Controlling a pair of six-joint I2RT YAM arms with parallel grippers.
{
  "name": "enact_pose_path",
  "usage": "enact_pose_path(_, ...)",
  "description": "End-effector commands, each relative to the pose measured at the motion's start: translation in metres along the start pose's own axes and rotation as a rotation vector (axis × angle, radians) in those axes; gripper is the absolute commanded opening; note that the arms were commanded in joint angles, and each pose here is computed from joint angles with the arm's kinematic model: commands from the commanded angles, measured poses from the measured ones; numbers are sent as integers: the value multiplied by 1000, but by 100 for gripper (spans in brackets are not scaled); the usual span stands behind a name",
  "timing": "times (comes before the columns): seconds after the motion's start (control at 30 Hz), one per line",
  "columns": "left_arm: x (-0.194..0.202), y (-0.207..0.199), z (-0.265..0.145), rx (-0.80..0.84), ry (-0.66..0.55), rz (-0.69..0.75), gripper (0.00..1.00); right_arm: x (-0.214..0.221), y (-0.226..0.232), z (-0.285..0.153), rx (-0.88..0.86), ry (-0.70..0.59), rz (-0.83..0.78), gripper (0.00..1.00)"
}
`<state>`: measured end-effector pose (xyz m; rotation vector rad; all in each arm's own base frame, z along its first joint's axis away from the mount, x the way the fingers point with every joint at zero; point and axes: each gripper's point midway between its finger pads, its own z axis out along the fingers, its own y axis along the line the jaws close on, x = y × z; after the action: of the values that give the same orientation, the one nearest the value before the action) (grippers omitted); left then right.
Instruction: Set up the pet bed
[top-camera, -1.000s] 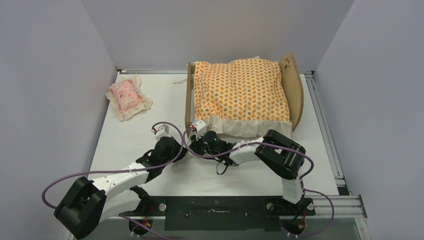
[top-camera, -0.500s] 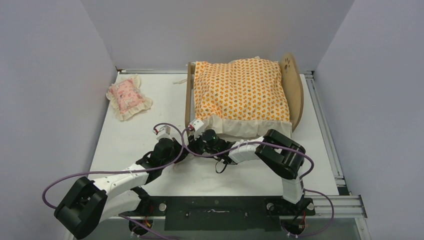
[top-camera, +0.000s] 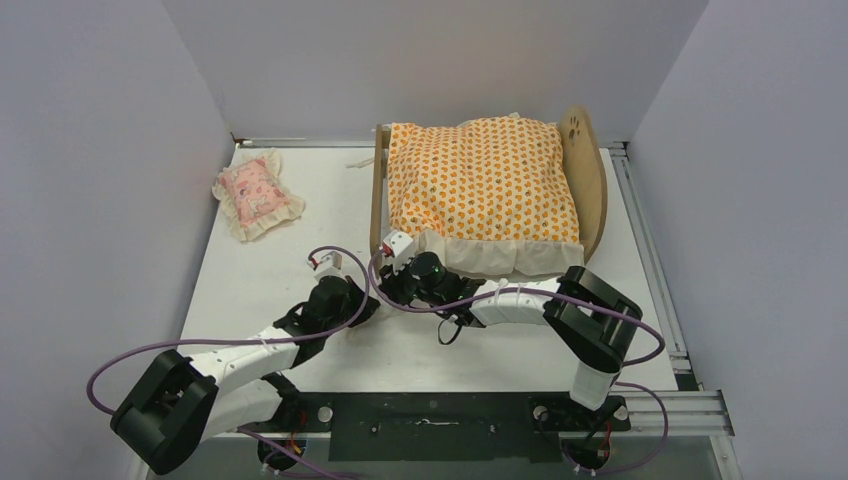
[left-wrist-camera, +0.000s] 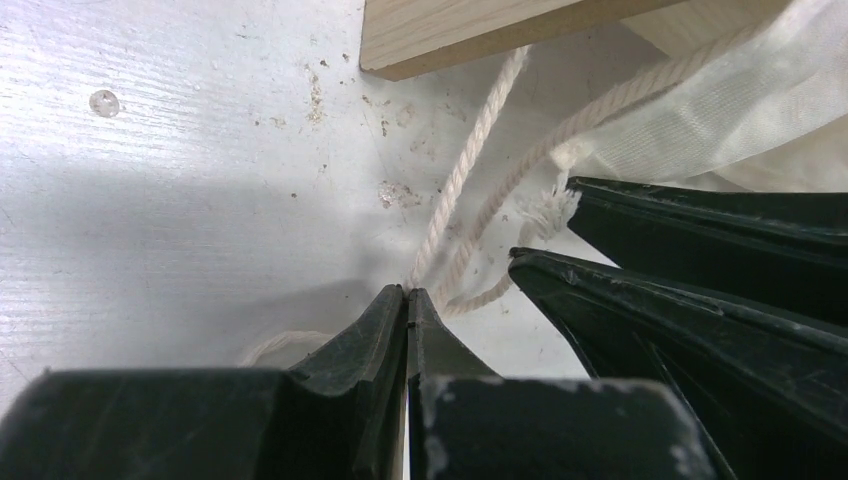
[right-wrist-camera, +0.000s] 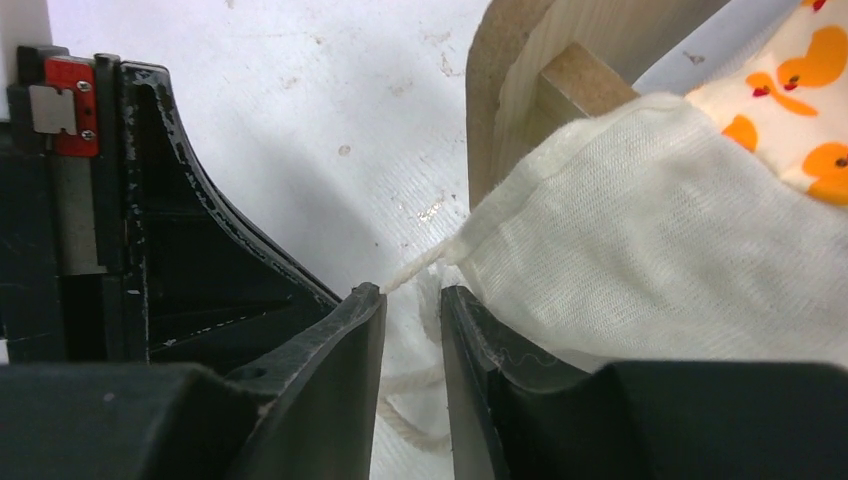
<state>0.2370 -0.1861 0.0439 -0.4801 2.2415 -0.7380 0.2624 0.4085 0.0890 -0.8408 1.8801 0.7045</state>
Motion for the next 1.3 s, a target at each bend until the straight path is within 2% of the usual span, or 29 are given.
enact_pose_path(0.0,-7,-13,1,47,-15,4,0,-13,-2,-5,14,-28,-7,22)
enact_pose_path(0.1,-6,-13,1,48,-13,-6,0,-15,-1,1,12,-30,10,8)
enact_pose_path(0.2,-5,-11,-1,45,-14,-38,0,-17,4,8,-10,-39,43,5)
enact_pose_path(0.47,-11,-19,-6,76,-29,-95,0,17,-3,13,13,-3,124,5)
enact_pose_path(0.6,-12,-30,-11,127,-25,-104,0,13,10,27,-55,-25,130,5)
enact_pose_path(0.73,-8,-24,-13,123,-13,-90,0,12,11,37,-74,-56,144,5)
enact_pose_path(0.9,2,-25,-15,163,18,-71,0,38,7,46,-90,0,142,6)
enact_pose_path(1.1,10,-21,-11,148,55,-38,0,54,7,44,-125,33,152,16)
enact_pose_path(1.27,8,-24,-11,155,50,-42,0,33,7,27,-151,-78,199,22)
